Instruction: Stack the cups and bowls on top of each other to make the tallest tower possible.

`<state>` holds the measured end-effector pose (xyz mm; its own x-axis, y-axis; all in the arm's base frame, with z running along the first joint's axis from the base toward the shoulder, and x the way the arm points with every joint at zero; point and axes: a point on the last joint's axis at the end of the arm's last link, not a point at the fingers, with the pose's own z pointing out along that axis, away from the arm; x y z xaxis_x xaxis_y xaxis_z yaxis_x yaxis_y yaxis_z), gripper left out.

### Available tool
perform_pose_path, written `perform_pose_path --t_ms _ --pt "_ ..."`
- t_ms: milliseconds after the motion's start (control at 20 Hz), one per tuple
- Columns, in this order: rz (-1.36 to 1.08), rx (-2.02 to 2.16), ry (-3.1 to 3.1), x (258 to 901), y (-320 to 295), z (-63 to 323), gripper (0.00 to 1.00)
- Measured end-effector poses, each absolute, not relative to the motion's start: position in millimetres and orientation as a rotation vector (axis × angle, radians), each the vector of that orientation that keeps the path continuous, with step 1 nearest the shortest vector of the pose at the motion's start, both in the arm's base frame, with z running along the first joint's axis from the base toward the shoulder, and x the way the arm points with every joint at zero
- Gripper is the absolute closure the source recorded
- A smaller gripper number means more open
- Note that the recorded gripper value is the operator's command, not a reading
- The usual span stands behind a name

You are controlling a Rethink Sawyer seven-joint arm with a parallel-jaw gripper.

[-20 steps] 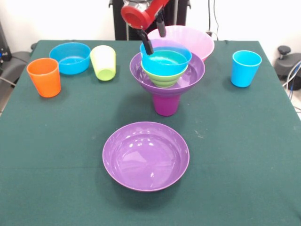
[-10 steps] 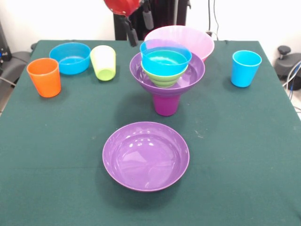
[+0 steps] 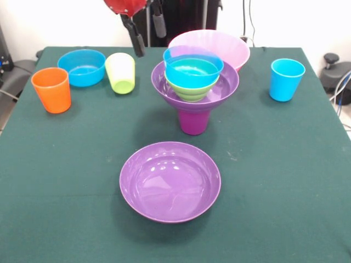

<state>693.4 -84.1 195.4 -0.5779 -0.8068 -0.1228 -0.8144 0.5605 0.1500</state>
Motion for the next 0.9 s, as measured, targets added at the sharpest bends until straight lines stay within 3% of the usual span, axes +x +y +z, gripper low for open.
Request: perform_pose_path --t_ms 350,900 --pt "0.223 -1.476 2.738 702.5 -97.2 172.7 0.00" --pt "0.239 -1.577 2.764 692.8 -107.2 92.1 0.00"
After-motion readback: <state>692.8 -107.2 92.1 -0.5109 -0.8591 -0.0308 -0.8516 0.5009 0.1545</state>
